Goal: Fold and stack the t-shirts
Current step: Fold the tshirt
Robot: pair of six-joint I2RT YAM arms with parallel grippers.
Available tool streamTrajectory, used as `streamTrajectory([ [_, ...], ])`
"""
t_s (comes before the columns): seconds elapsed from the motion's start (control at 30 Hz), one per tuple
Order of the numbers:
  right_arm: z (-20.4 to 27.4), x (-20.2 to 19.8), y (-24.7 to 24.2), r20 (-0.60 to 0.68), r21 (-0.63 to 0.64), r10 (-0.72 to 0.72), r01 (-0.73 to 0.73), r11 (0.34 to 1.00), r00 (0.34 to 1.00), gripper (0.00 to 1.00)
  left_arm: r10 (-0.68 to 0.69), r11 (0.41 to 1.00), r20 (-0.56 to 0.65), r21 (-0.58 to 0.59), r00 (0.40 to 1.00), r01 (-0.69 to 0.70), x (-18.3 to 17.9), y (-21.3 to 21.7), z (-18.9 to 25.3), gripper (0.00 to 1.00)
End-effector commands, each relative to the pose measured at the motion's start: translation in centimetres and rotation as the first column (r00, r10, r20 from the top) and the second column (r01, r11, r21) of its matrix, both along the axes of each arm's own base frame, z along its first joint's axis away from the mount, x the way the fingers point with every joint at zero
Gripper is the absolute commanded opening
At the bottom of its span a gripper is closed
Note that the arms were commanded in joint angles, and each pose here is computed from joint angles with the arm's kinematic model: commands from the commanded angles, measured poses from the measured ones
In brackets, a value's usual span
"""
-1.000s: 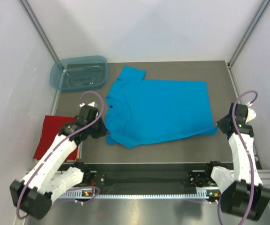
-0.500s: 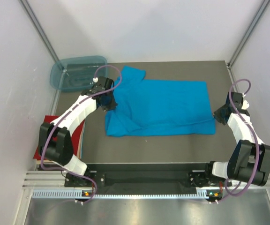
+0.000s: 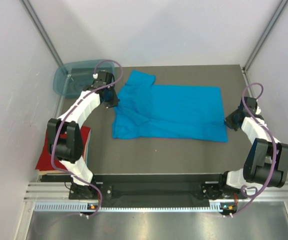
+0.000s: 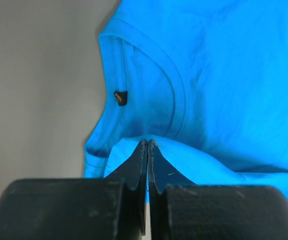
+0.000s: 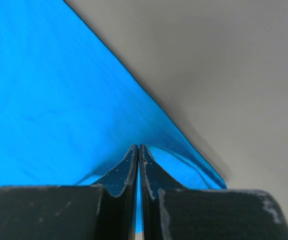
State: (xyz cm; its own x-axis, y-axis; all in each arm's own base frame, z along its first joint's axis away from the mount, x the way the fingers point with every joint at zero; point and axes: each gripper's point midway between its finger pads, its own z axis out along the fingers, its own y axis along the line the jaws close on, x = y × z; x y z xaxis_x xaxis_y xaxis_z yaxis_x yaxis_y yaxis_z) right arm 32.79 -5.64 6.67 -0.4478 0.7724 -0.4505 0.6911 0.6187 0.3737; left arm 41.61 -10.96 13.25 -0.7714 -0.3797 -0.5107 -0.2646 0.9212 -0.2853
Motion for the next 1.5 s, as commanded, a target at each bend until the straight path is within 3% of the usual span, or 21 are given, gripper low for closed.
streamTrajectory([
  [0.0,2.5,2.8,-1.2,0.085,-0.049,-0.013,0.017,0.999,0.996,0.00,-0.014,1.000,0.046,-0.014,0.999,0.014,2.1,0.2,0.7,0.00],
  [0.3,2.7,4.0,-2.2,0.110,-0.079,-0.027,0.036,0.996,0.994,0.00,-0.024,1.000,-0.015,0.007,1.000,0.024,3.0,0.8,-1.1,0.00],
  [0.7,2.2,6.9,-1.6,0.120,-0.042,0.055,-0.051,0.998,0.991,0.00,-0.006,0.999,-0.064,0.050,0.998,0.009,3.3,1.6,-3.2,0.00],
  [1.47,0.3,7.0,-3.3,0.065,-0.061,0.011,-0.007,0.998,0.998,0.00,-0.004,0.998,-0.084,0.059,0.996,0.009,4.7,1.5,-4.9,0.00],
])
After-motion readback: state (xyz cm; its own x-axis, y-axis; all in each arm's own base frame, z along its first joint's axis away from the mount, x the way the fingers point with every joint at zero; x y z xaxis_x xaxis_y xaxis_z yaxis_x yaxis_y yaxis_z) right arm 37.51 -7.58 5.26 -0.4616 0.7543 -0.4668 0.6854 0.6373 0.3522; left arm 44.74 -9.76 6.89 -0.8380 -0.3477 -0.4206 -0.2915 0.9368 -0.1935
